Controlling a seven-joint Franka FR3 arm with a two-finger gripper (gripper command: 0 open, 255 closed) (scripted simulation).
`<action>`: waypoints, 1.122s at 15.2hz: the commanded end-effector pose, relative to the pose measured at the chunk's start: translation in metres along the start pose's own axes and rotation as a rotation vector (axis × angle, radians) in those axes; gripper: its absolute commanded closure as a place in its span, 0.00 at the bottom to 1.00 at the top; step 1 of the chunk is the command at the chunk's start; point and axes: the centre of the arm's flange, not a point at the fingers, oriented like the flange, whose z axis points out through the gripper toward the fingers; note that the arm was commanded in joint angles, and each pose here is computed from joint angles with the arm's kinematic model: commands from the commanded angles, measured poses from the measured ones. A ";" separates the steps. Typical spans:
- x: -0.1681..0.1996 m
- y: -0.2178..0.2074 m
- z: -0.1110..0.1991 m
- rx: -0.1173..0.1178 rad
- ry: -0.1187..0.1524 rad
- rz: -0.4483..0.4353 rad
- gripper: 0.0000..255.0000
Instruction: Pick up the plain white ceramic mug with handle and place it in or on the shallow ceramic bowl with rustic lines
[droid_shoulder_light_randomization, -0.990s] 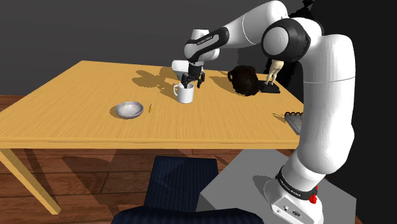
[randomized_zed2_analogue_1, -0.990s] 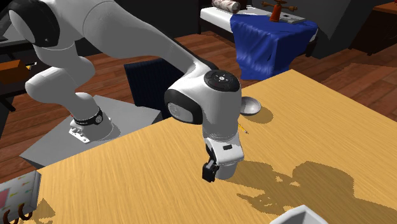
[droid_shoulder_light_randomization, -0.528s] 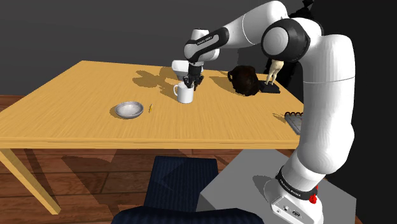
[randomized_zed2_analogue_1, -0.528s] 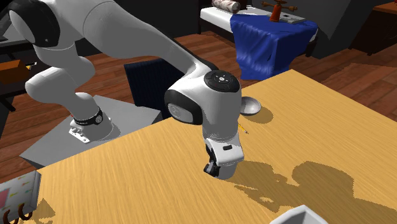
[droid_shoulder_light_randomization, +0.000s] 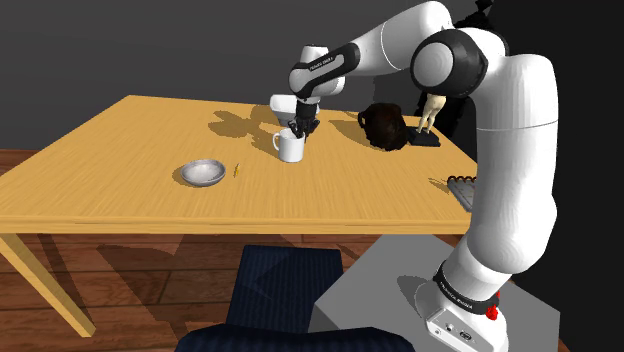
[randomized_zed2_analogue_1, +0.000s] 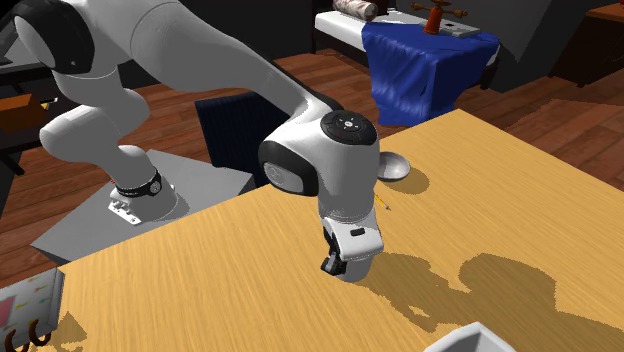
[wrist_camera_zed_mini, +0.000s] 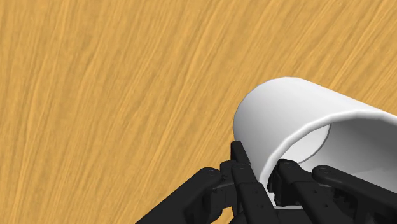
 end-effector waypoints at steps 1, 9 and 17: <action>0.000 0.000 -0.005 0.000 0.000 0.000 1.00; 0.003 -0.001 -0.047 0.000 0.000 0.000 1.00; 0.006 -0.001 -0.090 0.000 0.000 0.000 1.00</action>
